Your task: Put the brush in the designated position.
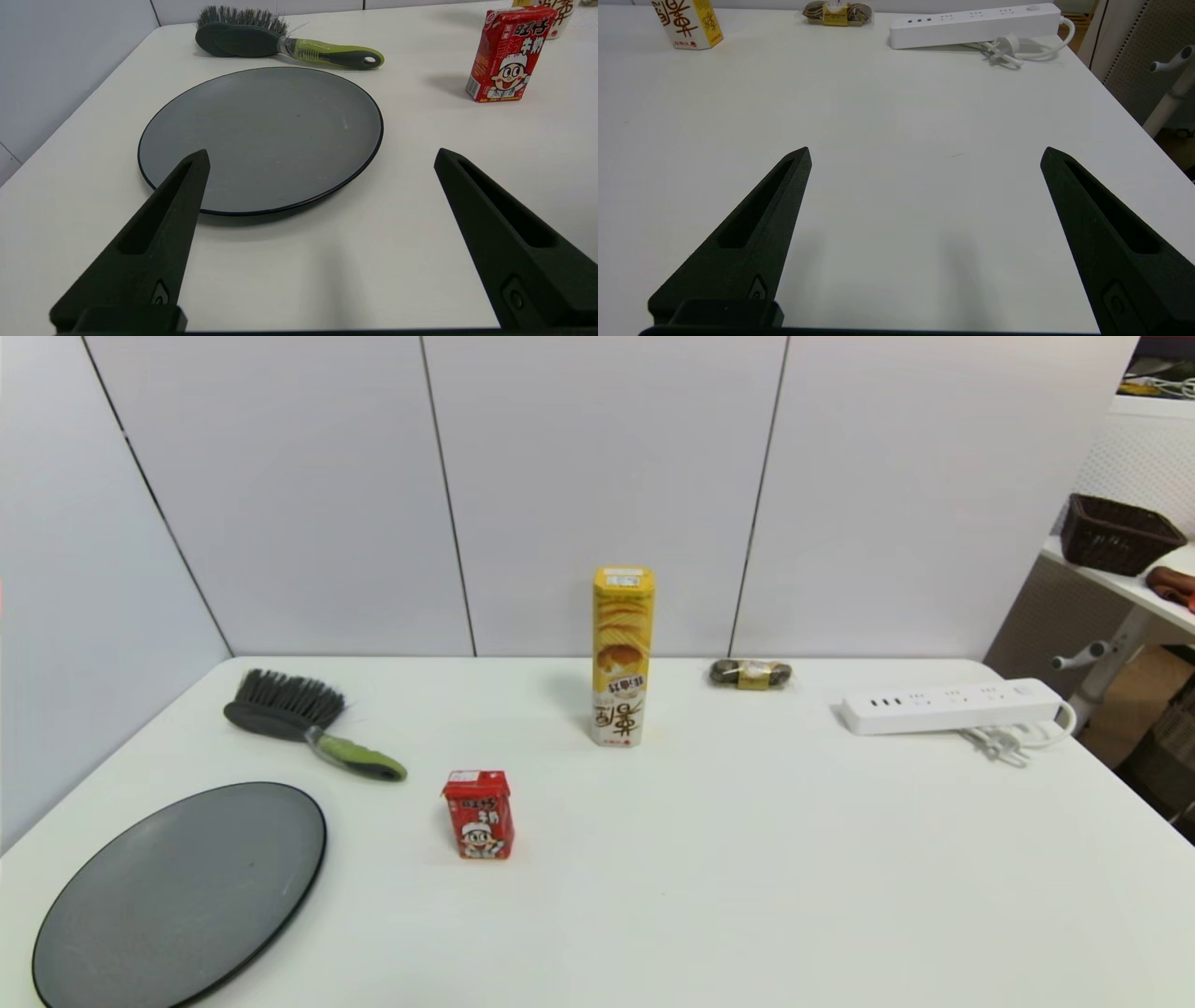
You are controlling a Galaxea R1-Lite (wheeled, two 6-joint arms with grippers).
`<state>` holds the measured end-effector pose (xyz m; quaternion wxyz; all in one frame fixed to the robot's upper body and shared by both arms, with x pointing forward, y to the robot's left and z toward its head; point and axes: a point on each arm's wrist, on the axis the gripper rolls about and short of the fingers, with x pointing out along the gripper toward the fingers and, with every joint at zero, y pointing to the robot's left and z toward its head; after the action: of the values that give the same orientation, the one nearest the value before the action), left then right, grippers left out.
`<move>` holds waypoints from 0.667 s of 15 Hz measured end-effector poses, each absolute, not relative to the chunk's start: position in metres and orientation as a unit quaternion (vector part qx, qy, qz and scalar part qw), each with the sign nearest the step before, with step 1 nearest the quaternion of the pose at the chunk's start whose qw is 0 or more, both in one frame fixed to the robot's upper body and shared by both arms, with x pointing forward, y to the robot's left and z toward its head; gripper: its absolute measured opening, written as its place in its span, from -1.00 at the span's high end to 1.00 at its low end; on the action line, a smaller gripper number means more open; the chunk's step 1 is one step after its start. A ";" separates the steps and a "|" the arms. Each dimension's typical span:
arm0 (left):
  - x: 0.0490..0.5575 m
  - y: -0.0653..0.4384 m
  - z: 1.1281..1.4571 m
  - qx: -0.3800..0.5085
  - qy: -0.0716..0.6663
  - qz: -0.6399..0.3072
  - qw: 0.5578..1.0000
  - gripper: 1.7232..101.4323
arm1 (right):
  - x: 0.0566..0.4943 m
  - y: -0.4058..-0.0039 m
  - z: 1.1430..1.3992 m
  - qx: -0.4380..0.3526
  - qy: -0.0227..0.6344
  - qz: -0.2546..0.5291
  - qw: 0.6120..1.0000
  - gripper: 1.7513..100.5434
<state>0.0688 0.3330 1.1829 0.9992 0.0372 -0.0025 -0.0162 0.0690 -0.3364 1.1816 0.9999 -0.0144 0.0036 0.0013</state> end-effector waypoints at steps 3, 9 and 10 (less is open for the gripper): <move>0.069 0.333 1.183 0.008 -0.002 -0.010 1.000 -0.92 | 0.069 -0.336 1.182 -0.015 0.004 0.001 1.000 -0.94; 0.069 0.333 1.183 0.003 -0.002 -0.005 1.000 -0.93 | 0.069 -0.336 1.182 -0.014 0.004 0.001 1.000 -0.94; 0.069 0.333 1.183 0.003 -0.002 -0.005 1.000 -0.93 | 0.069 -0.336 1.182 -0.014 0.004 0.001 1.000 -0.94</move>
<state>0.0689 0.3335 1.1826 1.0000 0.0033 -0.0020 -0.0054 0.0690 -0.3364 1.1815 0.9999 -0.0141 0.0038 0.0011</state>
